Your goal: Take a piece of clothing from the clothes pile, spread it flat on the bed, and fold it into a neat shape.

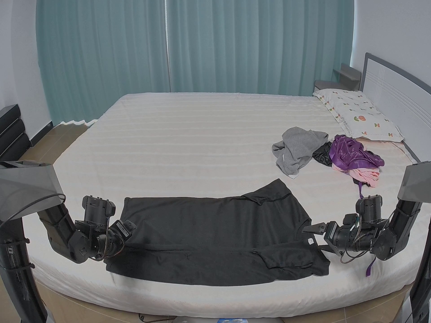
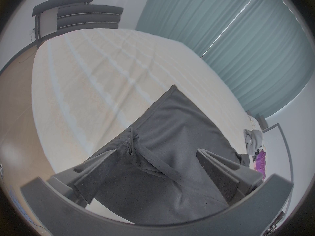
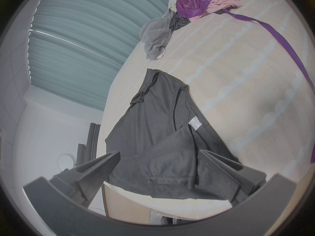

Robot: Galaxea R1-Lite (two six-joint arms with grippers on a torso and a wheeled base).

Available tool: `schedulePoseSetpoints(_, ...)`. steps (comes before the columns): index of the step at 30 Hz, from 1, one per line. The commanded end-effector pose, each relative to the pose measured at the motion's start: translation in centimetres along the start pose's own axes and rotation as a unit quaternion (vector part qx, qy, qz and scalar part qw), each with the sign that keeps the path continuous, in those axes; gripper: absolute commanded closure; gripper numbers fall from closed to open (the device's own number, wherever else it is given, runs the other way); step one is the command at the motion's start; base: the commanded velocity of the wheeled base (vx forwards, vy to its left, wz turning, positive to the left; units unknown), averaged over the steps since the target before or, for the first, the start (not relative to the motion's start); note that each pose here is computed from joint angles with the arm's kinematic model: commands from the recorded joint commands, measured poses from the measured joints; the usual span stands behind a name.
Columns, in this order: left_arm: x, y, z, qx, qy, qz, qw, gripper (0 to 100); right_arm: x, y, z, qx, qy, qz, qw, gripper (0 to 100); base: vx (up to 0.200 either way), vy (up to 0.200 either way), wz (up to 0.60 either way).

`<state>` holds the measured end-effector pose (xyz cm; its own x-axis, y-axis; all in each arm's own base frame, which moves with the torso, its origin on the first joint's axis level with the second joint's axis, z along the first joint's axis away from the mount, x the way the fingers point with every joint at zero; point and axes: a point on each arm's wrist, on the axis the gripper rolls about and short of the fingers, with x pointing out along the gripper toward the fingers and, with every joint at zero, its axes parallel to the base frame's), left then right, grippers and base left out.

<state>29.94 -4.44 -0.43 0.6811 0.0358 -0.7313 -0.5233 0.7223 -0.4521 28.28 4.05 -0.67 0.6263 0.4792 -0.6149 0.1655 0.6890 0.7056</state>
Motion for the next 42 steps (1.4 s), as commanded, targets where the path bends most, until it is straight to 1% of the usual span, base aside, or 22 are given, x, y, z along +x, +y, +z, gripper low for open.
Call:
schedulePoseSetpoints(1, 0.3, 0.1, -0.1, 0.0, 0.001, 0.003, 1.0, 0, 0.0, -0.1, -0.1, 0.0, 0.003, -0.001, 1.0, 0, 0.0, 0.0, 0.0)
schedulePoseSetpoints(5, 1.4, 0.1, -0.1, -0.001, 0.003, 0.008, 1.0, 0, 0.1, 0.1, -0.3, -0.002, 0.005, 0.0, 1.0, 0, 0.0, 0.0, 0.0)
schedulePoseSetpoints(9, 2.3, 0.9, 0.3, -0.01, 0.001, 0.022, 0.9997, 0, 0.2, 0.2, -0.4, -0.004, 0.007, 0.001, 1.0, 0, 0.0, 0.0, 0.0)
schedulePoseSetpoints(10, 2.3, 0.9, 0.5, -0.012, 0.0, 0.022, 0.9997, 100, 0.2, 0.1, -0.4, -0.003, 0.007, 0.001, 1.0, 0, 0.0, 0.0, 0.0)
schedulePoseSetpoints(15, 2.0, 0.6, 0.9, -0.015, -0.007, 0.015, 0.9998, 100, 0.2, 0.1, -0.4, -0.003, 0.007, 0.001, 1.0, 0, 0.0, 0.0, 0.0)
schedulePoseSetpoints(18, 0.6, -0.1, 1.7, -0.018, -0.021, -0.002, 0.9996, 100, 0.2, 0.2, -0.3, -0.005, 0.005, 0.001, 1.0, 0, 0.0, 0.0, 0.0)
schedulePoseSetpoints(22, -0.4, -0.5, 2.3, -0.021, -0.032, -0.013, 0.9992, 100, 0.3, 0.3, -0.1, -0.008, 0.002, 0.004, 1.0, 0, 0.0, 0.0, 0.0)
schedulePoseSetpoints(25, -0.7, -0.5, 2.4, -0.02, -0.023, -0.008, 0.9995, 100, 0.9, 0.1, 0.0, -0.012, 0.002, 0.0, 0.9999, 0, 0.0, 0.0, 0.0)
schedulePoseSetpoints(28, -0.4, -0.1, 2.3, -0.022, -0.012, 0.005, 0.9997, 100, 1.6, 0.1, 0.1, -0.018, -0.005, 0.007, 0.9998, 0, 0.0, 0.0, 0.0)
schedulePoseSetpoints(31, -0.2, 0.1, 2.7, -0.027, -0.014, 0.009, 0.9995, 100, 2.2, 0.0, 0.5, -0.024, -0.014, 0.012, 0.9995, 0, 0.0, 0.0, 0.0)
schedulePoseSetpoints(35, -0.4, 0.3, 2.9, -0.03, -0.017, 0.011, 0.9994, 100, 3.2, -0.3, 1.4, -0.045, -0.023, 0.013, 0.9986, 0, 0.0, 0.0, 0.0)
schedulePoseSetpoints(38, -0.5, 0.3, 2.9, -0.031, -0.016, 0.011, 0.9993, 100, 4.0, -0.8, 1.6, -0.065, -0.021, 0.008, 0.9976, 0, 0.0, 0.0, 0.0)
schedulePoseSetpoints(42, -0.4, 0.4, 2.9, -0.03, -0.015, 0.012, 0.9994, 100, 4.5, -1.3, 1.5, -0.075, -0.015, 0.003, 0.9971, 0, 0.0, 0.0, 0.0)
